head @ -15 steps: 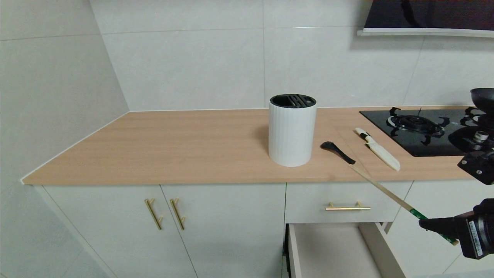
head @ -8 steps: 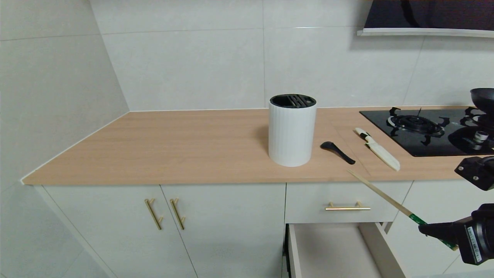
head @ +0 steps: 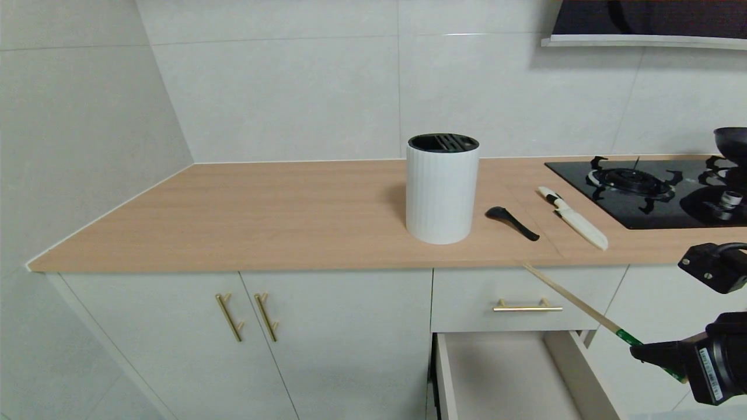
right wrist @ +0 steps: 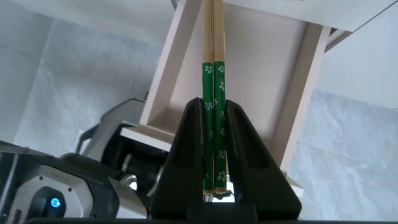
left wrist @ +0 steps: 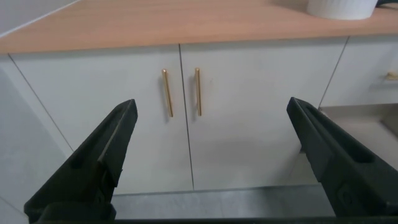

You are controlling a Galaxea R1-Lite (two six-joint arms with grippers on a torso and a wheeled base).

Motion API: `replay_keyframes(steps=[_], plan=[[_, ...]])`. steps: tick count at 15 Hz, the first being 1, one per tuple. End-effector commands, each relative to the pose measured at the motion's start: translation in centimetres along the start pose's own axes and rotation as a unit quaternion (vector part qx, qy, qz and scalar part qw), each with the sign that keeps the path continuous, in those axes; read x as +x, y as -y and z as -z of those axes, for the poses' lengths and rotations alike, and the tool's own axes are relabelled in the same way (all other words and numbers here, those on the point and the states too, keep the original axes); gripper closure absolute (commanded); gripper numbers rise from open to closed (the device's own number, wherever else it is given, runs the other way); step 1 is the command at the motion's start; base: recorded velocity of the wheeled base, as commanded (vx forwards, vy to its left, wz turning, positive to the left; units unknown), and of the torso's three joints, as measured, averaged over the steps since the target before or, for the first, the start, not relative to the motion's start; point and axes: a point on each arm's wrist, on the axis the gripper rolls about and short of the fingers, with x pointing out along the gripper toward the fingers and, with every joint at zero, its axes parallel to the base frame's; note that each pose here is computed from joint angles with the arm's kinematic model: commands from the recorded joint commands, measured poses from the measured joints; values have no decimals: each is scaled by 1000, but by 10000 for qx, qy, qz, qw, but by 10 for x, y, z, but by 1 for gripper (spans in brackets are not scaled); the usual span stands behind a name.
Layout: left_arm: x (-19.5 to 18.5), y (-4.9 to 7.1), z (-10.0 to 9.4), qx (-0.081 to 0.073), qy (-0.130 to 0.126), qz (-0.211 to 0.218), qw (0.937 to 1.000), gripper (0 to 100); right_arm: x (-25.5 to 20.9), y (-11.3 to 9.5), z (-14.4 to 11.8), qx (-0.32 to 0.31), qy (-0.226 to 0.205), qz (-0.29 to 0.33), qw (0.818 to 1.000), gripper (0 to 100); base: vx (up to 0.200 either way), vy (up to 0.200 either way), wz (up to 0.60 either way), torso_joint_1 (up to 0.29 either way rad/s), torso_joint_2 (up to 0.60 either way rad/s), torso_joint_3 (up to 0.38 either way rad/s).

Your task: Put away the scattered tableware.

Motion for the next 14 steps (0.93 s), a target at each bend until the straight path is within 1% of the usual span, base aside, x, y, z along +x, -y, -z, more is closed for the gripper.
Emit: replay_keyframes(steps=[1,9,14], plan=[[0,0,0,-1,-3,1,10000,0,2,0,0,-4,-42,4,10000,100,0,0,0,-188,461,237],[0,0,0,-1,-3,1,10000,0,3,-1,0,-24,-68,-24,10000,100,0,0,0,-199,486,280],[0,0,0,-1,-3,1,10000,0,4,-1,1,-29,-106,-21,9999,100,0,0,0,-169,465,294]])
